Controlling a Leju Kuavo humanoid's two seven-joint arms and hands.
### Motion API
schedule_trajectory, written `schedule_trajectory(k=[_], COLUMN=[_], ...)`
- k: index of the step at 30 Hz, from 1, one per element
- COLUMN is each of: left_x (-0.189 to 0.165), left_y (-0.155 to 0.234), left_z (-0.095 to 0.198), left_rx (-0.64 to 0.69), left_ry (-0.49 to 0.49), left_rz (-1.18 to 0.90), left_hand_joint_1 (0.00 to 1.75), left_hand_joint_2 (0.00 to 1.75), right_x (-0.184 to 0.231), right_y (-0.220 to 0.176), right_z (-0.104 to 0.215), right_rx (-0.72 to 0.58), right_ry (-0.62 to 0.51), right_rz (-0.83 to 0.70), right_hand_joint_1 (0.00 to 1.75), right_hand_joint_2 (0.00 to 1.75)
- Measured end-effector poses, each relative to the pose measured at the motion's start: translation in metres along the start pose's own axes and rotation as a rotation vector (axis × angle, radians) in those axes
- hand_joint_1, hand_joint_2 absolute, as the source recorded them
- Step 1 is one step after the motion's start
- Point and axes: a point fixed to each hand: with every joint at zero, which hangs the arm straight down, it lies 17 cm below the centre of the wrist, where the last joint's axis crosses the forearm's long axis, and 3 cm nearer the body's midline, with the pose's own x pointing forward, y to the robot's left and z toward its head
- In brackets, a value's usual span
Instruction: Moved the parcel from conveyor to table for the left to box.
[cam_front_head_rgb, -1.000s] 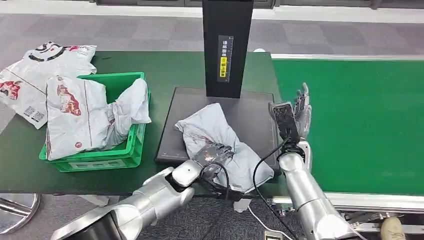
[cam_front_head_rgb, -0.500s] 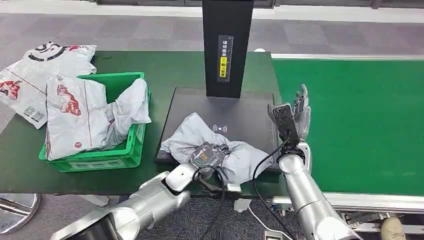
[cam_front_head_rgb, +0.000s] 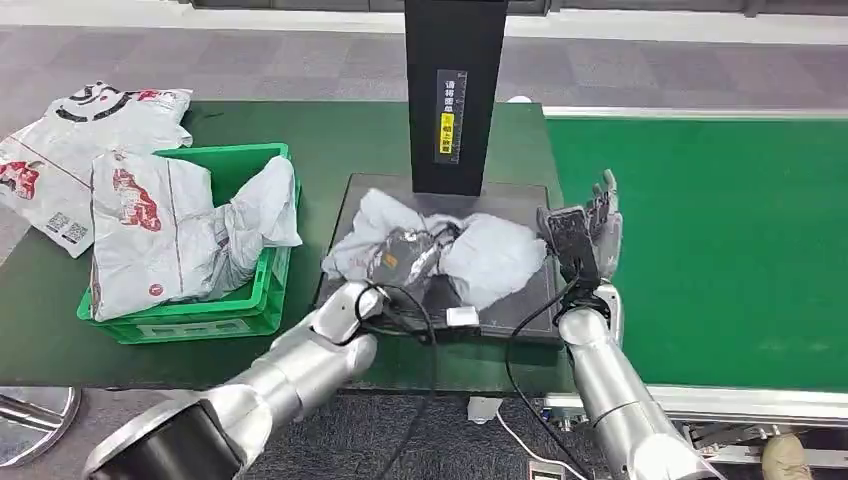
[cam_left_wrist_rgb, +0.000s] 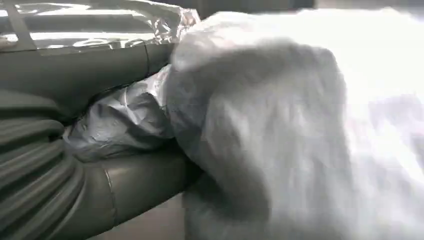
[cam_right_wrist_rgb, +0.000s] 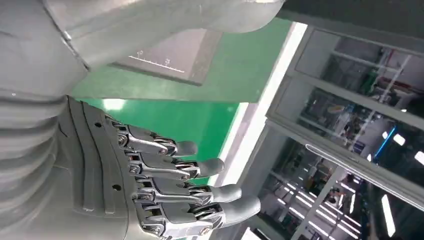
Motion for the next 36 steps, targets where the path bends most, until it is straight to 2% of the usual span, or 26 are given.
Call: schedule_trajectory(k=[4, 11, 16, 18, 20, 23, 25, 28, 30, 33, 36], left_x=[-0.016, -0.031, -0.040, -0.060, -0.093, -0.137, -0.170, -0.239, -0.271, -0.320, -0.362], left_y=[0.057, 0.101, 0.130, 0.151, 0.174, 0.199, 0.203, 0.202, 0.207, 0.214, 0.201], left_z=[-0.031, -0.048, -0.051, -0.048, -0.042, -0.034, -0.027, -0.008, 0.007, 0.038, 0.073], left_rx=[0.122, 0.212, 0.281, 0.331, 0.381, 0.412, 0.367, 0.184, 0.123, 0.052, -0.120], left_ry=[0.017, 0.043, 0.057, 0.126, 0.254, 0.379, 0.449, 0.608, 0.676, 0.773, 0.891], left_rz=[-0.124, -0.150, -0.400, -0.473, -0.495, -0.569, -0.642, -0.779, -0.818, -0.846, -0.837], left_hand_joint_1=[1.75, 1.75, 1.75, 1.75, 1.75, 1.75, 1.75, 1.75, 1.75, 1.75, 1.75], left_hand_joint_2=[1.75, 1.75, 1.75, 1.75, 1.75, 1.75, 1.75, 1.75, 1.75, 1.75, 1.75], right_x=[0.004, 0.008, 0.009, 0.009, 0.009, 0.009, 0.007, 0.006, 0.005, 0.001, -0.001], right_y=[-0.001, -0.001, -0.002, 0.000, 0.002, 0.005, 0.006, 0.007, 0.008, 0.010, 0.009], right_z=[-0.004, -0.009, -0.011, -0.011, -0.011, -0.011, -0.012, -0.015, -0.015, -0.012, -0.013], right_rx=[-0.007, -0.009, -0.016, -0.014, -0.011, -0.006, -0.003, 0.003, 0.008, 0.024, 0.032], right_ry=[-0.013, -0.018, -0.024, -0.022, -0.019, -0.011, 0.000, 0.016, 0.018, 0.026, 0.031], right_rz=[0.008, 0.008, 0.013, 0.013, 0.013, 0.011, 0.012, 0.013, 0.015, 0.016, 0.014], right_hand_joint_1=[0.00, 0.00, 0.00, 0.00, 0.00, 0.00, 0.00, 0.00, 0.00, 0.00, 0.00], right_hand_joint_2=[1.75, 1.75, 1.75, 1.75, 1.75, 1.75, 1.75, 1.75, 1.75, 1.75, 1.75])
